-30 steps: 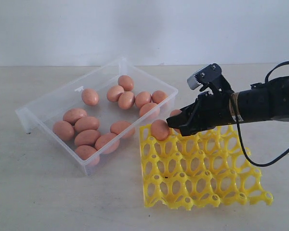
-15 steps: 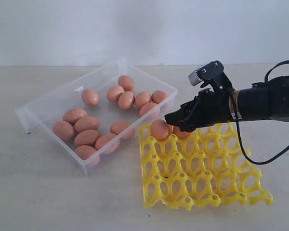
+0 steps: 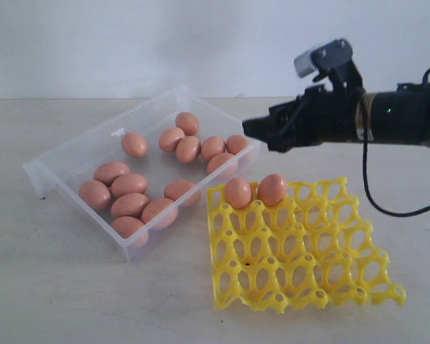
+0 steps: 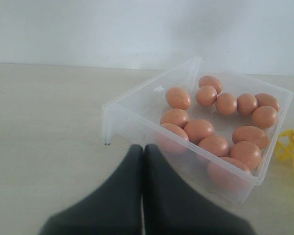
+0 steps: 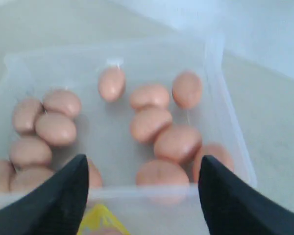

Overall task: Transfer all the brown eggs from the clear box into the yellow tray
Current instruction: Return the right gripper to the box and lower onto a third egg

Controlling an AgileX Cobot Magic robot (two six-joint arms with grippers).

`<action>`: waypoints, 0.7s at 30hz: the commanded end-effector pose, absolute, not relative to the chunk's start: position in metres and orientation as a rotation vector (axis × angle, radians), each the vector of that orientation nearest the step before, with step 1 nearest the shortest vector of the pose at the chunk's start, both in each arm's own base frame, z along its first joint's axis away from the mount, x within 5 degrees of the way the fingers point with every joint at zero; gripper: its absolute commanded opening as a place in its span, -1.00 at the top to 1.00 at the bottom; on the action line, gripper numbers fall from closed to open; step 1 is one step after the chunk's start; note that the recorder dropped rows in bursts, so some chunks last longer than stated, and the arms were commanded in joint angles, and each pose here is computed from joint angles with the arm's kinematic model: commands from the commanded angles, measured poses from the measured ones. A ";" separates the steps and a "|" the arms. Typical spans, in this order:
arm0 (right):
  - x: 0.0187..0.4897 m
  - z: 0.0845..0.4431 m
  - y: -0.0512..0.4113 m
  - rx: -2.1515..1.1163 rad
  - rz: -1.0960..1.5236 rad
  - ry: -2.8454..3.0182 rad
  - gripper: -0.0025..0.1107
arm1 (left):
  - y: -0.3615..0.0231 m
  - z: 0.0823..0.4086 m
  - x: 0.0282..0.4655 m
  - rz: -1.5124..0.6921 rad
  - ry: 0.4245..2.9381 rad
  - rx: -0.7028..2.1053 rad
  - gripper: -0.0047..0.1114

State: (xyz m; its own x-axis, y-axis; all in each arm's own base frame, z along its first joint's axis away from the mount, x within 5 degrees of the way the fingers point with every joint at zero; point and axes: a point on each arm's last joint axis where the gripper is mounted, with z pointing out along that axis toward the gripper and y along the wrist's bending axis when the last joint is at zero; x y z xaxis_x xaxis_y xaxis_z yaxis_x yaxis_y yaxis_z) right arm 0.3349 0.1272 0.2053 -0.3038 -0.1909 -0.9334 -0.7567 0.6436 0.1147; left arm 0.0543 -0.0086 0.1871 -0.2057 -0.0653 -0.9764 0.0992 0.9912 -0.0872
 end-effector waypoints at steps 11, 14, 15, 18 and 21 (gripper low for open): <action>0.245 0.322 0.200 -0.996 0.743 1.373 0.96 | -0.008 0.188 0.054 -0.150 1.763 0.019 0.99; 0.240 0.320 0.221 -1.007 0.581 1.494 0.96 | -0.008 0.188 0.054 -0.150 1.763 0.019 0.99; 0.239 0.319 0.225 -0.992 0.476 1.565 0.96 | -0.008 0.188 0.054 -0.150 1.763 0.019 0.99; 0.245 0.322 0.232 -0.873 0.096 1.772 0.96 | -0.008 0.188 0.054 -0.150 1.763 0.019 0.99; 0.253 0.330 0.236 -0.859 -0.249 1.883 0.96 | -0.008 0.188 0.054 -0.150 1.763 0.019 0.99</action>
